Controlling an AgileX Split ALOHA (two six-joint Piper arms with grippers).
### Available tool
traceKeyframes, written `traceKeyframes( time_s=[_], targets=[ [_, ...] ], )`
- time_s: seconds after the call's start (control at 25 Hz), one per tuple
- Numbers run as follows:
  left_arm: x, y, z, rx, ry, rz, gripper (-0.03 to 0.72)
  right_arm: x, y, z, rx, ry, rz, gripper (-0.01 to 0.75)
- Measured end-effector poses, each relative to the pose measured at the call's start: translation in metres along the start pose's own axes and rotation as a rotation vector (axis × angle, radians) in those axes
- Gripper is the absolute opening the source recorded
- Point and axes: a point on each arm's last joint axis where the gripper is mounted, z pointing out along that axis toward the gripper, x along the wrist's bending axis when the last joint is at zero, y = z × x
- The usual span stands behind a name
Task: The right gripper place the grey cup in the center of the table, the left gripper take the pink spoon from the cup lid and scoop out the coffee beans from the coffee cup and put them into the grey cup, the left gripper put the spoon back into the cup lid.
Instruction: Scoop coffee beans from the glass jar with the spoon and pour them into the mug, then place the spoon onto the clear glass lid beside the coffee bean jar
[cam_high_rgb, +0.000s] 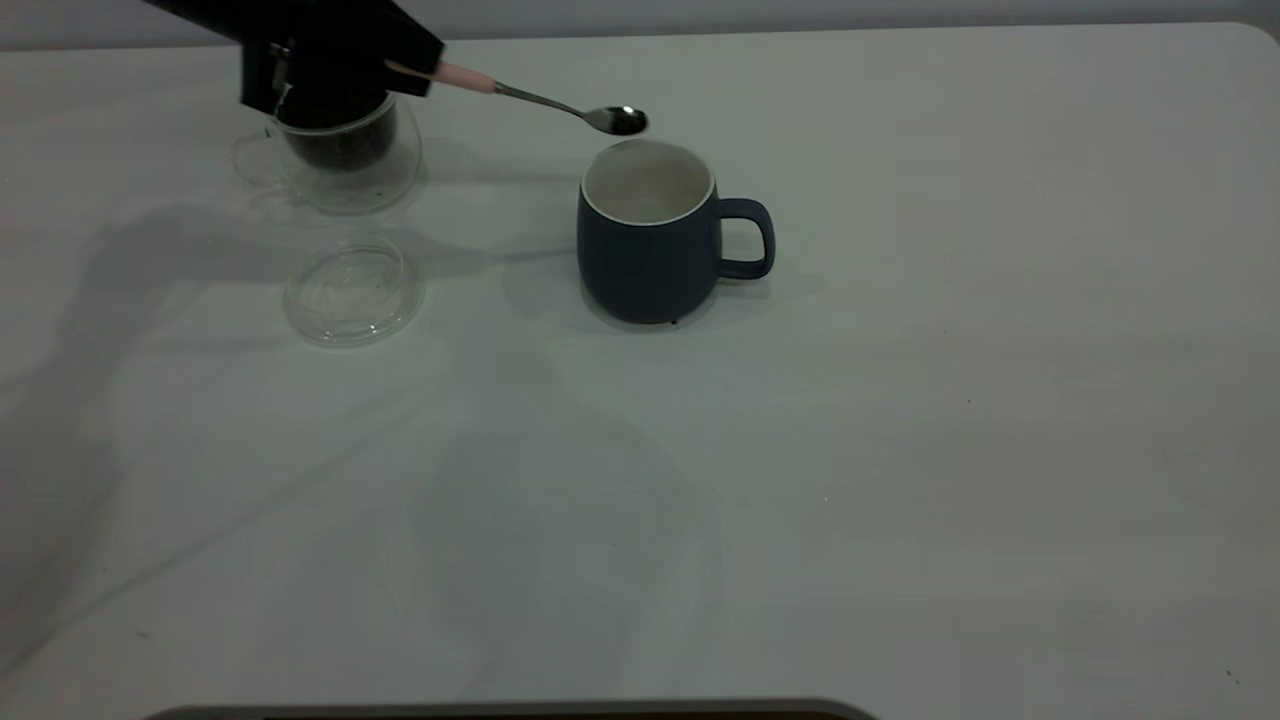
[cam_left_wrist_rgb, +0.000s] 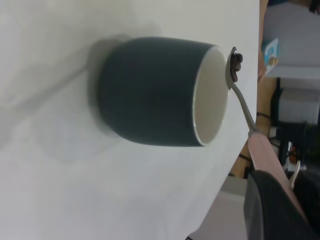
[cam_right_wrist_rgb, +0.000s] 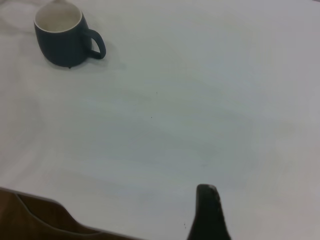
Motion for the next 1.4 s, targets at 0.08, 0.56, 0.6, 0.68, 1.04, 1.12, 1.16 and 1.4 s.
traceKeyframes(
  time_s=[0.08, 0.56, 0.6, 0.68, 1.04, 1.12, 1.16, 1.4],
  targets=[
    [-0.003, -0.001, 0.005, 0.015, 0.001, 0.016, 0.127, 0.0, 0.0, 0.0, 0.0, 0.0, 0.0, 0.588],
    [-0.001, -0.004, 0.009, 0.061, 0.026, 0.387, 0.127, 0.0, 0.0, 0.0, 0.0, 0.0, 0.0, 0.588],
    [-0.001, -0.004, 0.009, 0.062, 0.024, 0.441, 0.127, 0.0, 0.0, 0.0, 0.0, 0.0, 0.0, 0.588],
    [-0.001, -0.004, 0.009, 0.062, 0.02, 0.552, 0.127, 0.0, 0.0, 0.0, 0.0, 0.0, 0.0, 0.588],
    [-0.003, -0.002, 0.009, 0.038, 0.001, 0.748, 0.127, 0.0, 0.0, 0.0, 0.0, 0.0, 0.0, 0.588],
    [-0.005, -0.001, 0.008, 0.028, -0.004, 0.735, 0.127, 0.0, 0.0, 0.0, 0.0, 0.0, 0.0, 0.588],
    [-0.005, -0.001, 0.008, 0.021, -0.006, 0.71, 0.127, 0.0, 0.0, 0.0, 0.0, 0.0, 0.0, 0.588],
    [-0.019, 0.005, -0.029, -0.046, 0.033, 0.382, 0.127, 0.0, 0.0, 0.0, 0.0, 0.0, 0.0, 0.588]
  ],
)
